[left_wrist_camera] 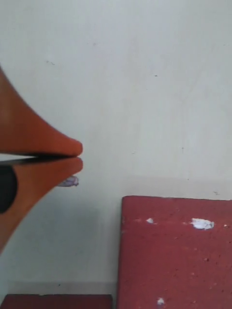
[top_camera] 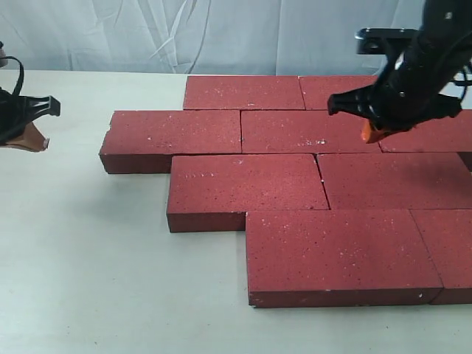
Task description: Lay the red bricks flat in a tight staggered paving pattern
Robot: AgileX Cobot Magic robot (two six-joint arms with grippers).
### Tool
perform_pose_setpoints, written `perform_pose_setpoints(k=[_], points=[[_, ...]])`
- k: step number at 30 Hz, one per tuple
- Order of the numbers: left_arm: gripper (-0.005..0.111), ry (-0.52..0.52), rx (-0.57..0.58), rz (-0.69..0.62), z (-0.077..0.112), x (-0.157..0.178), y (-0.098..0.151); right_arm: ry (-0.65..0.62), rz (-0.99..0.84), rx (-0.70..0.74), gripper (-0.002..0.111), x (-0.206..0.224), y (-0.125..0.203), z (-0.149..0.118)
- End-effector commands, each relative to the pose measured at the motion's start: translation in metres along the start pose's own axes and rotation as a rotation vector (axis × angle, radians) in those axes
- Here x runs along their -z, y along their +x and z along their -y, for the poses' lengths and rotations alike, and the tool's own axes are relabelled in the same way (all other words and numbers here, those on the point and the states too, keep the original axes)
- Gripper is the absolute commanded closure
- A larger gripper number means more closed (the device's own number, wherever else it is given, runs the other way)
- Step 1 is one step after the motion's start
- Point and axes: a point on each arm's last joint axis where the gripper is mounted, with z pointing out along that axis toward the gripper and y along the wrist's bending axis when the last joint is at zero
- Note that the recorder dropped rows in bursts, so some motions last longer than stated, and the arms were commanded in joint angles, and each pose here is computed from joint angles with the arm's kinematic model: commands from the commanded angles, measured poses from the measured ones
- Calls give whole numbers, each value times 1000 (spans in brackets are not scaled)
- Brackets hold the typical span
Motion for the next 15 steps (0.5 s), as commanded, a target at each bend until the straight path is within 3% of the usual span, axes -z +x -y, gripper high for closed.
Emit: perform_pose_setpoints(k=[1,15], points=[[107,0,5,35,4,21,22,-7,62,-47,109,26,22,17],[107,21,-55,153,19,88,87,-54,141,-70,109,95,92,22]])
